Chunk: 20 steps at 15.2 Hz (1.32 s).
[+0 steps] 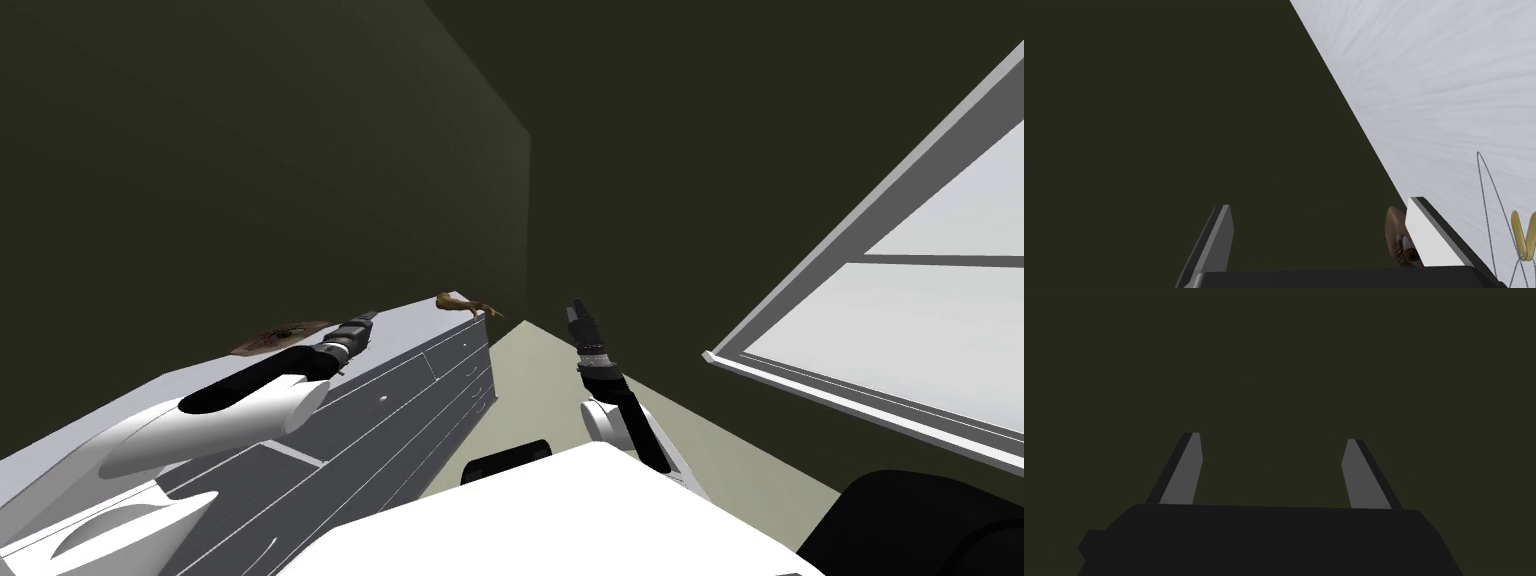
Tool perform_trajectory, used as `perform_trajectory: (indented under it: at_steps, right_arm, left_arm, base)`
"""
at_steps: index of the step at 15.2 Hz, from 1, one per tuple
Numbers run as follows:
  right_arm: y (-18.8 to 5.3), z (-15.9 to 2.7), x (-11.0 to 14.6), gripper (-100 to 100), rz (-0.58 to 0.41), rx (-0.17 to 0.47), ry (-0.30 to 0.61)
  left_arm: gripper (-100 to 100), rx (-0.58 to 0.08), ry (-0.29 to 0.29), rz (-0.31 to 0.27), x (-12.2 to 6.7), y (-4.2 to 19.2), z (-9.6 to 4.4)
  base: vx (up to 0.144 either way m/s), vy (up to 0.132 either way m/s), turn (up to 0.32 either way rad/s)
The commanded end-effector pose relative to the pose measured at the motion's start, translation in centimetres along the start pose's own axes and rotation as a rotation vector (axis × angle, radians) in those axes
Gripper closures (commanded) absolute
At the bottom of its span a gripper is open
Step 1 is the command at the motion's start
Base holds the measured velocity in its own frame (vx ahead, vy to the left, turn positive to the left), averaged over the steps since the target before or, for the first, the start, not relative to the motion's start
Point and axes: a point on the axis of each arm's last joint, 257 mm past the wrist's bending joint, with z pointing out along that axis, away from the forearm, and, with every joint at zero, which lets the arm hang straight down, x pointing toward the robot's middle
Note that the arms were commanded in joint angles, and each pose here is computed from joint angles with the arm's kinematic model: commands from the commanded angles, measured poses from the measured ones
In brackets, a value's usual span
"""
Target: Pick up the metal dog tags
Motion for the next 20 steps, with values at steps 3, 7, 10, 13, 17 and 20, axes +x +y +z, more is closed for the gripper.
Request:
perform_trajectory:
  at_steps: [3,7,10,13,17,20]
  right_arm:
    - [0.0,0.0,0.0,0,0.0,0.0,0.0]
    - [0.0,0.0,0.0,0,0.0,0.0,0.0]
    - [0.0,0.0,0.0,0,0.0,0.0,0.0]
    - [0.0,0.0,0.0,0,0.0,0.0,0.0]
    - [0.0,0.0,0.0,0,0.0,0.0,0.0]
    - [0.0,0.0,0.0,0,0.0,0.0,0.0]
  left_arm:
    - [-100,-0.067,-0.017,0.002,-0.9,1.4,0.0]
    - [-100,-0.128,-0.041,0.002,-2.3,2.5,0.0]
    - [-100,-0.188,-0.065,0.0,-3.6,3.6,-0.1]
    - [-100,-0.244,-0.089,-0.004,-5.0,4.6,-0.4]
    - [-100,-0.307,-0.112,-0.011,-6.2,5.8,-0.8]
    - [-100,-0.364,-0.134,-0.019,-7.4,6.9,-1.2]
  base:
    - [0.034,-0.031,-0.011]
    - [0.033,-0.03,-0.009]
    - [0.046,-0.03,-0.008]
    - [0.047,-0.029,-0.001]
    - [0.037,-0.029,0.003]
    - [0.053,-0.031,0.01]
